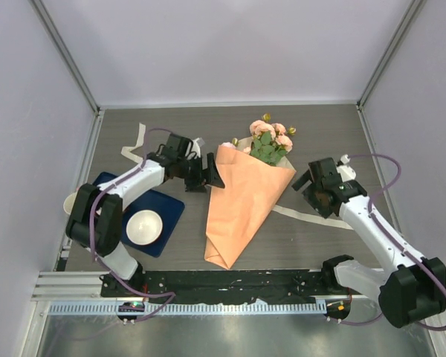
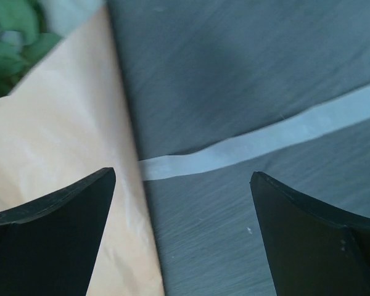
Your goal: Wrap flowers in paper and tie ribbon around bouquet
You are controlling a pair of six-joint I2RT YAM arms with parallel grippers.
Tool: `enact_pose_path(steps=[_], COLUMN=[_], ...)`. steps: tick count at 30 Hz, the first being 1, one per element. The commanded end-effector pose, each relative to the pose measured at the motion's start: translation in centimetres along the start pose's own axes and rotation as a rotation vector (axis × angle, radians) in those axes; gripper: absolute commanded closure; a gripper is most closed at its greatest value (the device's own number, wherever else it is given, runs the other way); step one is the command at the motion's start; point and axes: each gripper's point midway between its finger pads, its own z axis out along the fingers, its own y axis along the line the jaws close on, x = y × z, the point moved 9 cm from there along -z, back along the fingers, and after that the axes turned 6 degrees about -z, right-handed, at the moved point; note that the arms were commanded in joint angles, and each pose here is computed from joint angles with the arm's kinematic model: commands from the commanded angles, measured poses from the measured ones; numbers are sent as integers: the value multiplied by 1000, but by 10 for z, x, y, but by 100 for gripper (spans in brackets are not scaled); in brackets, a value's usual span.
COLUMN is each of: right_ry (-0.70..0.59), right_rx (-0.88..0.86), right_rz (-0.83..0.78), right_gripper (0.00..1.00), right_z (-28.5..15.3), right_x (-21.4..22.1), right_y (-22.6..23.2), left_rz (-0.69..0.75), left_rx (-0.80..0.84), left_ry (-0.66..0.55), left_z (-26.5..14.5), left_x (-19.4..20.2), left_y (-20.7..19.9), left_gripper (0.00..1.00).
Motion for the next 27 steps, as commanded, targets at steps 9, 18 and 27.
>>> enact_pose_path(steps=[9, 18, 27], right_ry=[29, -83, -163], right_rx=[257, 493, 757], right_rz=[371, 463, 563], right_gripper=[10, 8, 4], right_z=[38, 53, 59], right_x=[21, 10, -30], right_y=[-50, -108, -186], left_rz=[-85, -161, -196], left_rx=[-146, -100, -85], left_ry=[92, 58, 47], left_z=[53, 76, 91], left_x=[16, 5, -2], left_y=[38, 38, 40], left_gripper=[30, 66, 80])
